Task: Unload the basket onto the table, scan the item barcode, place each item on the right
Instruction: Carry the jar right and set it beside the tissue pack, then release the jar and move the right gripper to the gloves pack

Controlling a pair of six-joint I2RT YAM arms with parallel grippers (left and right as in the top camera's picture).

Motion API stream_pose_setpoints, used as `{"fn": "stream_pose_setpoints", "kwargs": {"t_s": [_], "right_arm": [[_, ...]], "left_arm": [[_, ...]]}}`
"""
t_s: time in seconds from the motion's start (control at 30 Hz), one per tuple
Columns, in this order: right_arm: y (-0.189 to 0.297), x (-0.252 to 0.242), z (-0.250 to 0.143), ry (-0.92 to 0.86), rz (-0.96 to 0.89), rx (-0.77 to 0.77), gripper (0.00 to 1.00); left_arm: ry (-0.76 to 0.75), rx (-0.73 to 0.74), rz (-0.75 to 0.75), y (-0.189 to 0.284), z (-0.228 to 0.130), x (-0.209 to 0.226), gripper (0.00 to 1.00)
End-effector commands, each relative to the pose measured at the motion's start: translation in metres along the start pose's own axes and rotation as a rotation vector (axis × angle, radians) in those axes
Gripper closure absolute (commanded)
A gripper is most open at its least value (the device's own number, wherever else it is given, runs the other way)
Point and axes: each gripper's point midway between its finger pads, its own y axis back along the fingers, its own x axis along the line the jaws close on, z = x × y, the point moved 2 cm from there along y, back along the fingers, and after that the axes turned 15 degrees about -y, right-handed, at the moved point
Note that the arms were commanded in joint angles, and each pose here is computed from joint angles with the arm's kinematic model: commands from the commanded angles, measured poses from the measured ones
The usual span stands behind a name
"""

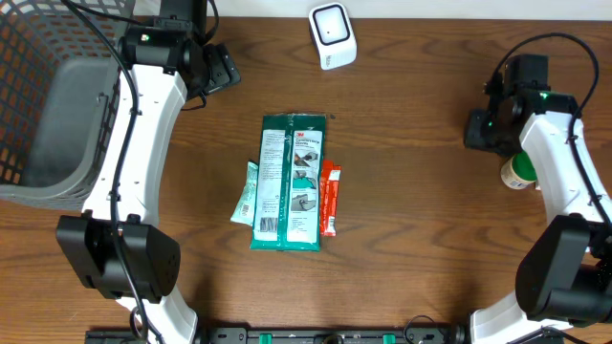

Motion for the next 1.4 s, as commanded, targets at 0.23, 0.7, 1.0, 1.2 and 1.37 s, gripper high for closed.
{"fn": "stream_pose_setpoints", "kwargs": {"t_s": [0.23,0.7,1.0,1.2,1.37], "right_arm": [[-0.033,-0.056,-0.01,-0.022,-0.229,-0.064,0.72],[-0.04,-0.088,-0.009,-0.064,-0.271,-0.071,0.84],[-0.04,-0.086,-0.01,-0.064,-0.261,-0.065,0.77],[-0.039,-0.091,-0.01,-0.065,-0.284,-0.065,0.76],[-0.045,-0.057,-0.009,-0.067,-0.066,-0.044,0.7]], "left_arm": [[-0.004,-0.004,0.014,0.0,0.002,0.003,0.09],[-0.004,-0.004,0.014,0.0,0.002,0.003,0.09],[-0.004,-0.004,0.014,0.0,0.002,0.003,0.09],[-0.004,-0.004,0.014,0.0,0.002,0.003,0.08],[-0.004,-0.004,0.014,0.0,0.002,0.003,0.08]]}}
